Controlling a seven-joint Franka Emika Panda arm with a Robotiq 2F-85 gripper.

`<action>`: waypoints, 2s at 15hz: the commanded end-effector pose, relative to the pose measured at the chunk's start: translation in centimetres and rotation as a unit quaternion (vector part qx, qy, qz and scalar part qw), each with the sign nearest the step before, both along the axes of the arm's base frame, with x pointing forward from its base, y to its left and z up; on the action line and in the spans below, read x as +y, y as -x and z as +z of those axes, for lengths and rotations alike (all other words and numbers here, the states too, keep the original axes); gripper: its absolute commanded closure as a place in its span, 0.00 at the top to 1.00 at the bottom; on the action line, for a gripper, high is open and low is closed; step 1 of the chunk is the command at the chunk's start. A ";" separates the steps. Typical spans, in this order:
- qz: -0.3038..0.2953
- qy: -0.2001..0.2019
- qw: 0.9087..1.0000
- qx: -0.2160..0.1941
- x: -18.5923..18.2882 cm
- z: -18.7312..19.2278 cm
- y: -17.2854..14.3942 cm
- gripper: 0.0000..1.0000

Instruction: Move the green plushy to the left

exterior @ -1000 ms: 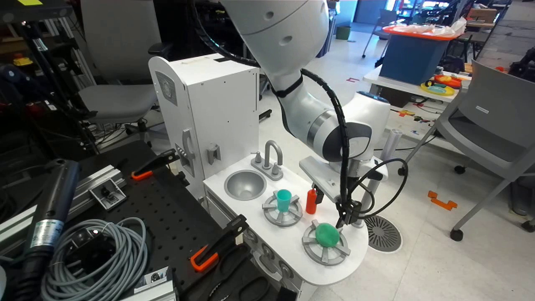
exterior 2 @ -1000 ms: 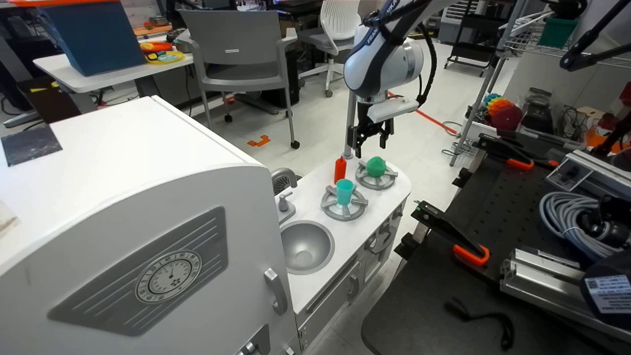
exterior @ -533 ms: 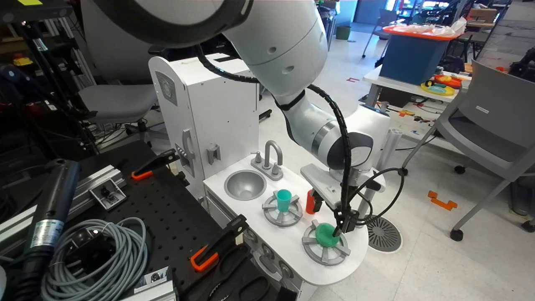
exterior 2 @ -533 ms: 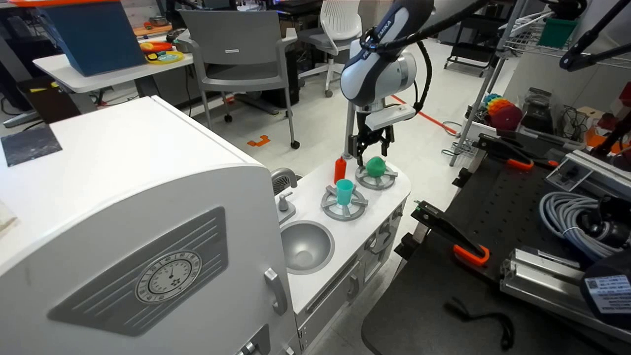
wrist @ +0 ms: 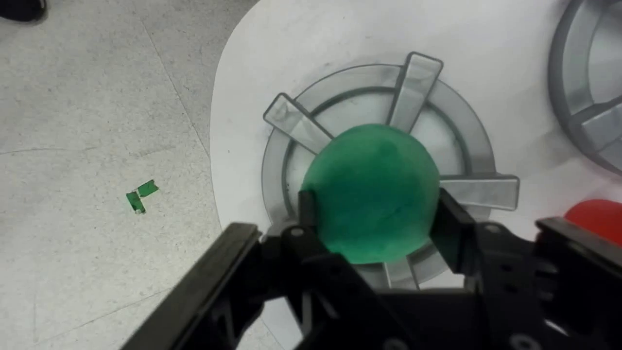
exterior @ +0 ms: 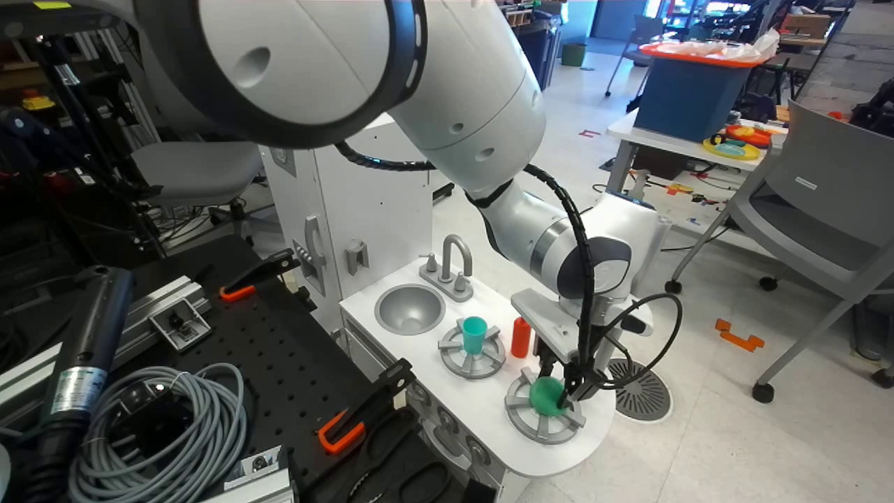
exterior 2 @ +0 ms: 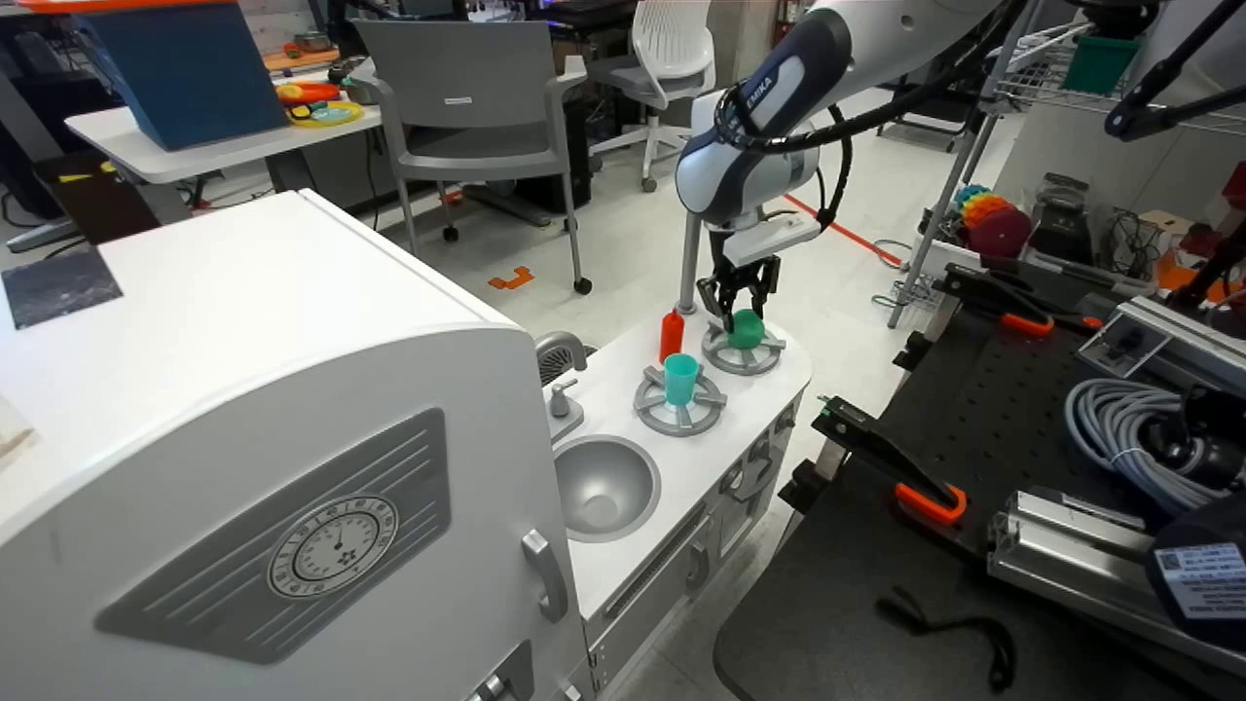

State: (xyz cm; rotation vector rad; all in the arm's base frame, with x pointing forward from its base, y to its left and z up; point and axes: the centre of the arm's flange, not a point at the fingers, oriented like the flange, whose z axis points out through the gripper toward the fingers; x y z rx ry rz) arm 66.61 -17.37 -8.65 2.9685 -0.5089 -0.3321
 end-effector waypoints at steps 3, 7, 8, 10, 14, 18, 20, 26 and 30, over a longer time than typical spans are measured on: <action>-0.011 0.006 1.000 0.018 0.2 0.1 -1.8 0.16; 0.003 0.020 0.997 0.071 2.3 3.5 1.9 0.05; 0.008 0.025 0.997 0.076 2.6 4.0 2.7 0.03; 0.025 0.037 0.995 0.092 3.3 4.9 4.5 0.05; 0.096 0.031 0.989 0.103 4.9 3.6 5.6 0.05; 0.167 0.027 0.984 0.045 6.8 1.0 4.3 0.05; 0.199 0.026 0.980 0.020 8.0 0.3 3.8 0.05; 0.245 -0.011 0.969 0.024 11.5 0.3 4.9 0.05; 0.248 -0.044 0.966 0.054 13.3 -0.7 6.9 0.05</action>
